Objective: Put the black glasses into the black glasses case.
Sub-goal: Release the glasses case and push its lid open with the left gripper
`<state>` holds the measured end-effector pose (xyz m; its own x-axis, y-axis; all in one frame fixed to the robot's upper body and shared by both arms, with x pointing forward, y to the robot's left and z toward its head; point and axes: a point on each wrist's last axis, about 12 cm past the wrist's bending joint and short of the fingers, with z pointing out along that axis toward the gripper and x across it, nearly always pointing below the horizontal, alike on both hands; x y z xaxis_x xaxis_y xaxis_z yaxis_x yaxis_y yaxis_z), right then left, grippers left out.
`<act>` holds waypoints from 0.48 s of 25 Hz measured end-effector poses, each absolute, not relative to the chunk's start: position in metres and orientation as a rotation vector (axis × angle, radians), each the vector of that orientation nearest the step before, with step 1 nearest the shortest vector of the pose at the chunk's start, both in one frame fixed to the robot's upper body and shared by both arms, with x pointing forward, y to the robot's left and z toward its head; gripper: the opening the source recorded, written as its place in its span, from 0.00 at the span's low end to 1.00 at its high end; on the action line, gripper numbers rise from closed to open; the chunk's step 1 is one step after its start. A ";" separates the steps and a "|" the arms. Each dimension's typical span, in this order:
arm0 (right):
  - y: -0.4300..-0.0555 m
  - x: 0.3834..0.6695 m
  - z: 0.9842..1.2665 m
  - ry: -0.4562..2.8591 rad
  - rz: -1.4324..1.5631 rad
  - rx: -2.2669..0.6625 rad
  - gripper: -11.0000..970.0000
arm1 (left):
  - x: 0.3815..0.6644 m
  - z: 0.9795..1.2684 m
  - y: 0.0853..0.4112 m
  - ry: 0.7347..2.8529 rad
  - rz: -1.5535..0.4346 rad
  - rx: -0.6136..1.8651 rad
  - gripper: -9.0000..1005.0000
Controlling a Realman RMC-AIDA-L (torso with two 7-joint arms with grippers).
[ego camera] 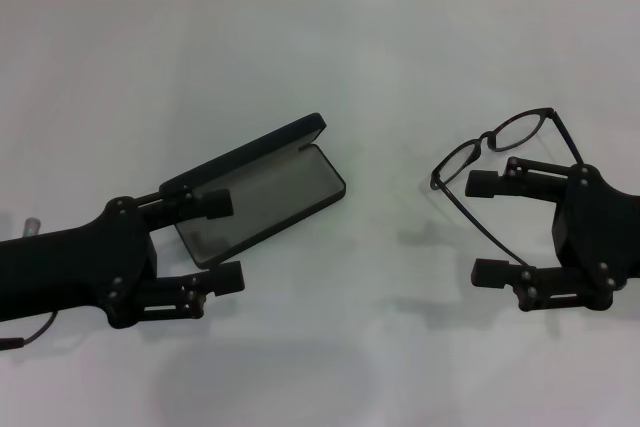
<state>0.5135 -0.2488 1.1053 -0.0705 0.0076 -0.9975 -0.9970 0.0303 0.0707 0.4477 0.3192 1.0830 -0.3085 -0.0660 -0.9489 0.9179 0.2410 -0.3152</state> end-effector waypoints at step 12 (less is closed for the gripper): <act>-0.250 0.513 1.105 1.274 1.242 -1.145 0.84 | 0.449 1.084 0.322 1.520 -1.240 0.797 0.86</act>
